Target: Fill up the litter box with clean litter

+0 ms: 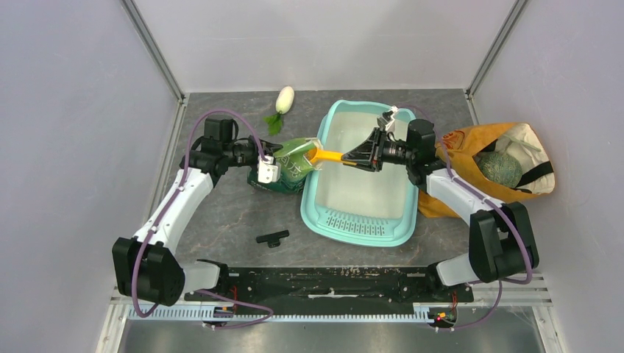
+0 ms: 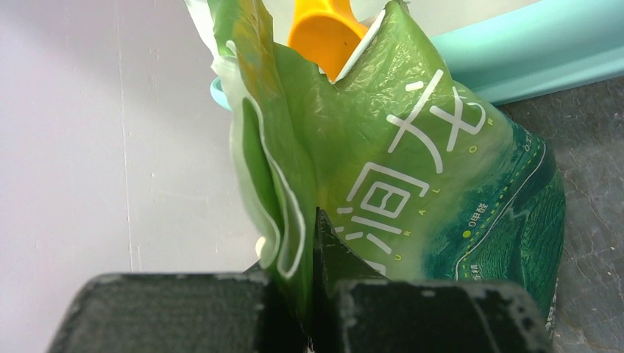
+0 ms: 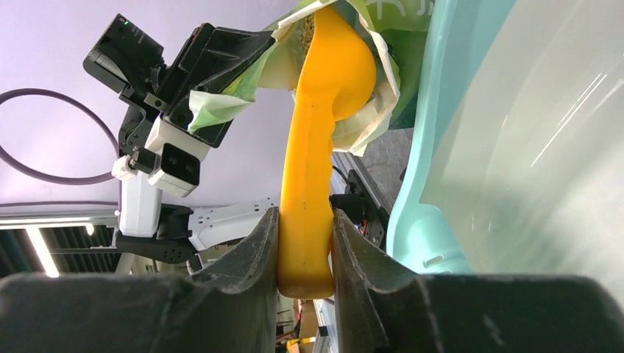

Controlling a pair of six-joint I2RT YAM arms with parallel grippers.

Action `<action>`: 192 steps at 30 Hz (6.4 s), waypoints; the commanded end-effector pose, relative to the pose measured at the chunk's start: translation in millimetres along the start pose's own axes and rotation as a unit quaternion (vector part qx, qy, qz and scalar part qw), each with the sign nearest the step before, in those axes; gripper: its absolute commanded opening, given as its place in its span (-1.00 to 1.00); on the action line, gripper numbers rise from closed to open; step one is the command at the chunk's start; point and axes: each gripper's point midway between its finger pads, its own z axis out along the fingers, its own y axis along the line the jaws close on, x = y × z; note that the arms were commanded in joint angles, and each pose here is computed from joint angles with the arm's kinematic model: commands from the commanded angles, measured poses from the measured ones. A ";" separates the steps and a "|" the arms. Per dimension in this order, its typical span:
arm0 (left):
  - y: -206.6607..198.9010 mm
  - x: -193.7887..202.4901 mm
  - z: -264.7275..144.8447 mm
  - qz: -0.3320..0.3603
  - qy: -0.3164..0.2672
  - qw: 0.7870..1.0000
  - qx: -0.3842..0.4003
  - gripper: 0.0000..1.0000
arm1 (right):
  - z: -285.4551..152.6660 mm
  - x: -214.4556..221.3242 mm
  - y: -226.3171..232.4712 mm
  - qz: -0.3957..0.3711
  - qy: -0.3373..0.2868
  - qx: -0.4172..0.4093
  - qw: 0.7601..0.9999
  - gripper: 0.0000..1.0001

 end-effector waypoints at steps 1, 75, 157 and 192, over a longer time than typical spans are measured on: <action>55.6 -35.8 -5.3 0.084 -0.056 0.993 -0.062 -0.96 | -13.5 2.9 19.4 -0.031 -0.002 -0.030 0.999 -1.00; 53.4 -34.2 2.5 0.098 -0.055 0.992 -0.051 -0.96 | -171.1 -29.8 -57.0 -0.141 -0.087 0.359 0.919 -1.00; 41.5 -43.5 1.5 0.118 -0.069 0.989 -0.050 -0.96 | 102.9 -1.7 -63.4 -0.151 0.143 0.376 0.903 -1.00; 54.2 -29.6 12.7 0.102 -0.067 0.991 -0.063 -0.96 | 110.9 -10.2 59.8 -0.138 0.064 -0.074 0.986 -1.00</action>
